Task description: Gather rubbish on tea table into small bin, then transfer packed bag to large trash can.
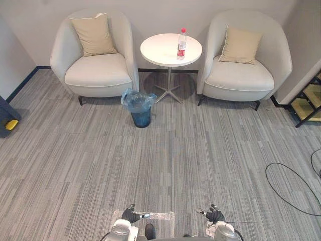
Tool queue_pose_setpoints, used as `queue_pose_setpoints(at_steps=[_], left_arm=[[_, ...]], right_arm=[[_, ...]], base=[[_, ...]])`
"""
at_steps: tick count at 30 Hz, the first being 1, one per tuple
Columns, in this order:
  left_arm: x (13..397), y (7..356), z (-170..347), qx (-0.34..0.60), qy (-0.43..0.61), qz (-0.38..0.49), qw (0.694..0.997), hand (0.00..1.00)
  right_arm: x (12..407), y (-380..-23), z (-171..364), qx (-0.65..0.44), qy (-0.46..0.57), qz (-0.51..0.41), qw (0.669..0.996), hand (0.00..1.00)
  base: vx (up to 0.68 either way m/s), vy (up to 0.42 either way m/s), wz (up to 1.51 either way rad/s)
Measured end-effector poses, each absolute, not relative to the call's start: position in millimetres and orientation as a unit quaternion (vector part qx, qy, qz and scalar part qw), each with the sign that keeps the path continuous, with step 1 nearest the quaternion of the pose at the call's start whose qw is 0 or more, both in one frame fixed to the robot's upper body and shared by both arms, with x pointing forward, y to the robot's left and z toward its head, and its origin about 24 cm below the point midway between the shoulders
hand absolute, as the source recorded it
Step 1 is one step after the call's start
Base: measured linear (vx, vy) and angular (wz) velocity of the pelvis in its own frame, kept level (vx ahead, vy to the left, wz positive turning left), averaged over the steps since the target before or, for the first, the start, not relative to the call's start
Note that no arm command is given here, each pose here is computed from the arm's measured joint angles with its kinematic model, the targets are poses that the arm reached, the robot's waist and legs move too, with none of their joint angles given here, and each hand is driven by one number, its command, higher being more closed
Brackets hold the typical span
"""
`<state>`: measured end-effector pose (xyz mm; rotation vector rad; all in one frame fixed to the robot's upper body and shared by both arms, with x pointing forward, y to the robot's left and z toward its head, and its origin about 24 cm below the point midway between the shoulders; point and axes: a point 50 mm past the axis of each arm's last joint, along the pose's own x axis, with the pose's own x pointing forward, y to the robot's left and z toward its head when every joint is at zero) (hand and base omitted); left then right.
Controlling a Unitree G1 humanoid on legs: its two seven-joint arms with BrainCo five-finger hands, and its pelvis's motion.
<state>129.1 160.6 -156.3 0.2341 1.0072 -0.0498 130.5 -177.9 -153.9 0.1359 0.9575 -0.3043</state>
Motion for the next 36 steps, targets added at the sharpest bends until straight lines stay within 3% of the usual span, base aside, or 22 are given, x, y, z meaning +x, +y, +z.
queue_pose_setpoints(at_steps=[10, 22, 36], left_arm=[[130, 161, -156, 0.114, 0.482, -0.024, 0.868, 0.0], [160, 144, -142, 0.076, 0.431, -0.011, 0.899, 0.0], [152, 148, -146, 0.096, 0.446, -0.019, 0.89, 0.0]], right_arm=[[134, -175, -153, 0.058, 0.454, -0.135, 0.879, 0.0], [136, -185, -146, 0.053, 0.427, -0.146, 0.891, 0.0], [140, -179, -142, 0.041, 0.417, -0.114, 0.901, 0.0]], base=[[0.03, -0.035, -0.18], [0.04, -0.019, -0.27], [0.38, 0.137, -0.28]])
